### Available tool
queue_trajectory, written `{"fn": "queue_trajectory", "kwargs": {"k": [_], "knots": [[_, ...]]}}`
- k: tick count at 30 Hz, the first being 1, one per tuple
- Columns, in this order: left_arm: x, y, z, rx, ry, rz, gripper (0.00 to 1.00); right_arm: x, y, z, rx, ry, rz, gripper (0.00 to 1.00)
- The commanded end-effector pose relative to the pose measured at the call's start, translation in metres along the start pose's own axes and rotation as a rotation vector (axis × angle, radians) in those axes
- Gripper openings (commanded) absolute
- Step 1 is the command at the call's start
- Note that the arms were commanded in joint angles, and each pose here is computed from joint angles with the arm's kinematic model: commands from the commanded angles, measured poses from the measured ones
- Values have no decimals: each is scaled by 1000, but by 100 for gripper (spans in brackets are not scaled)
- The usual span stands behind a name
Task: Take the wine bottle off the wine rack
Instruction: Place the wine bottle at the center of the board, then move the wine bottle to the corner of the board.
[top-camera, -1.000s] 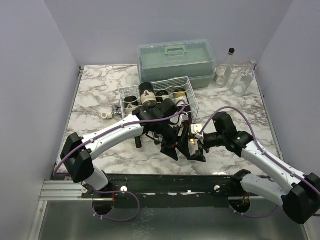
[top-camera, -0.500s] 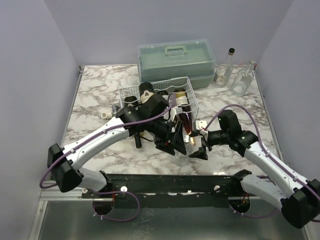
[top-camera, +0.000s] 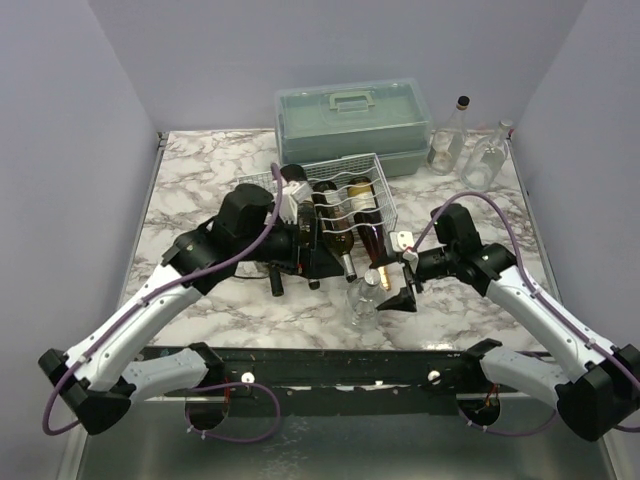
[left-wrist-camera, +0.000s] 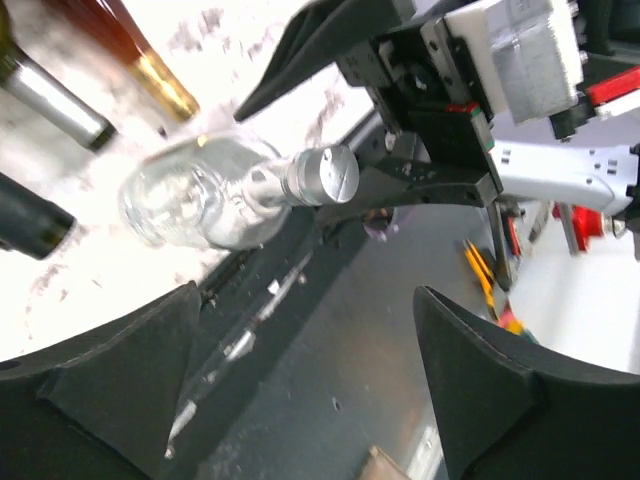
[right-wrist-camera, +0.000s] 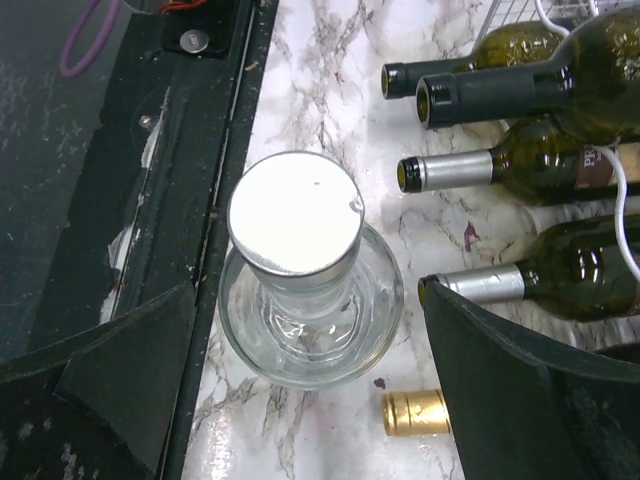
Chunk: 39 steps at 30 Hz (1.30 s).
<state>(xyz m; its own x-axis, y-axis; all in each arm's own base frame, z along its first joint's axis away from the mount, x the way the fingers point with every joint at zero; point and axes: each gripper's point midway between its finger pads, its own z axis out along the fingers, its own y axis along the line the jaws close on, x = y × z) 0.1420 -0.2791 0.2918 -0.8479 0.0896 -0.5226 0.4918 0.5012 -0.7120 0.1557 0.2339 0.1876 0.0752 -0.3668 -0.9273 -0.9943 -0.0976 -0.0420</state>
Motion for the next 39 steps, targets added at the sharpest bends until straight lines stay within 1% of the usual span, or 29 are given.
{"fn": "queue_trajectory", "kwargs": {"k": [1, 2, 6, 9, 12, 16, 22, 28, 31, 35, 39], "knots": [[-37, 3, -24, -48, -256, 165, 96, -19, 4, 1, -71, -56, -23, 99], [-39, 4, -30, -56, -293, 187, 99, -22, 2, 1, -73, -62, -23, 99], [-39, 10, -43, -61, -387, 292, 99, -30, -3, 2, -82, -73, -25, 98], [-41, 22, -53, -114, -439, 373, 99, -30, -1, 3, -102, -80, -34, 96], [-42, 32, -62, -175, -474, 467, 99, -28, 0, 6, -116, -80, -35, 93], [-43, 54, -69, -275, -504, 540, 99, -28, 0, 10, -126, -69, -41, 90], [-33, 76, -70, -337, -526, 592, 99, -31, -2, 12, -148, -66, -67, 81], [-30, 101, -80, -425, -628, 608, 99, -39, 1, 15, -196, -99, -66, 71], [-26, 104, -82, -425, -650, 627, 99, -39, 3, 16, -209, -102, -63, 66], [-25, 108, -88, -450, -667, 624, 99, -36, 9, 17, -231, -107, -62, 63], [-24, 110, -87, -458, -659, 633, 99, -33, 14, 17, -242, -107, -63, 56]]}}
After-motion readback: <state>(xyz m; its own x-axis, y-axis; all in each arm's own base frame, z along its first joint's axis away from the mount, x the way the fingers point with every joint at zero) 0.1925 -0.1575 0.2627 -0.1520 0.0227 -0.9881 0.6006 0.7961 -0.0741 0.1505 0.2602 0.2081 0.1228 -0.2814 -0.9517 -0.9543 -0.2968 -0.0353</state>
